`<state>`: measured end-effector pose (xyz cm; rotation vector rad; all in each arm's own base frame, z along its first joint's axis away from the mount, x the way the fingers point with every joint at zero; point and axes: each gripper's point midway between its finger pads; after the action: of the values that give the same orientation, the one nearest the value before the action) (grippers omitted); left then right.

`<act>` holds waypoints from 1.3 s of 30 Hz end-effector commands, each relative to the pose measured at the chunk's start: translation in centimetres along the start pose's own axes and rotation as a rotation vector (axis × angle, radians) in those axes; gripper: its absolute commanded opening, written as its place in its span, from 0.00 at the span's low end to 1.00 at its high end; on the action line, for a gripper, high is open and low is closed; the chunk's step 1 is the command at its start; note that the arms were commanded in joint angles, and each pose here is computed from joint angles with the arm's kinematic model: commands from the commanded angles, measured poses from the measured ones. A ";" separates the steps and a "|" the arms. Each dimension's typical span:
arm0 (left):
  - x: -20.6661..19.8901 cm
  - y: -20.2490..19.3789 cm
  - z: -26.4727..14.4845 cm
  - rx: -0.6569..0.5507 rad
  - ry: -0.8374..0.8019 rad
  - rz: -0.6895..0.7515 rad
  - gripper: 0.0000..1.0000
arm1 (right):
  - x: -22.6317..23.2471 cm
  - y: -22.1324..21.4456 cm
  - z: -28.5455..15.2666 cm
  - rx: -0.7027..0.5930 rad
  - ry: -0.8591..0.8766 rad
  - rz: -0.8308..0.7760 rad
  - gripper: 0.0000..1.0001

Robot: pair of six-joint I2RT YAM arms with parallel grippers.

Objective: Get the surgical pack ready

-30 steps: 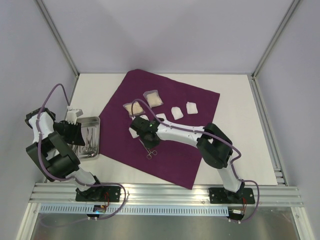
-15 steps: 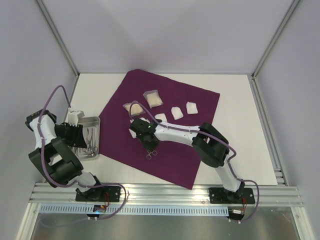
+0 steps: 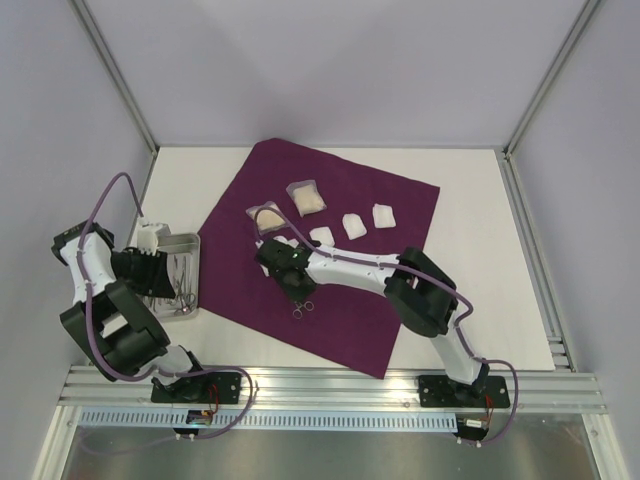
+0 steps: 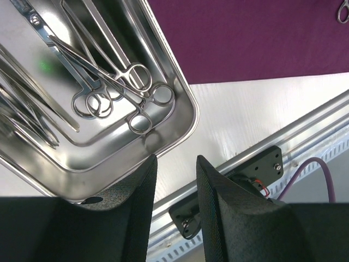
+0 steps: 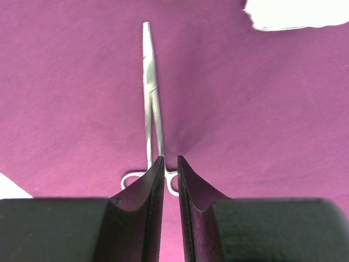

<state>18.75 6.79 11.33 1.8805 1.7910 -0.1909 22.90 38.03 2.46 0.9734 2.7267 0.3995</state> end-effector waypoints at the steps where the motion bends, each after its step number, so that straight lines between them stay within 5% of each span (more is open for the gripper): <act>1: -0.9 -0.2 -0.1 -0.022 -0.019 0.042 0.44 | 0.3 1.9 -2.5 -0.081 -0.002 -0.022 0.18; 24: -1.1 -0.2 -0.3 -0.033 -0.007 0.052 0.46 | 0.3 -1.5 3.2 0.046 -0.007 -0.058 0.17; 28: -1.3 -0.3 -0.4 -0.031 -0.013 0.049 0.46 | 0.0 -1.6 3.2 0.048 -0.019 -0.040 0.00; 39: -3.4 0.6 -1.4 -0.062 -0.055 0.074 0.46 | -2.8 3.9 -4.7 -0.271 -0.123 0.162 0.01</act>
<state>18.59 6.01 12.01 1.8905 1.7466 -0.1459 23.37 36.95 2.76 1.0225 2.6110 0.4512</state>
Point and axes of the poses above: each gripper's point midway between its finger pads, its own z axis out along the fingers, its own x axis along the line the jaws close on, y = z × x, and after that the axes turned 14 degrees about -z, right-handed
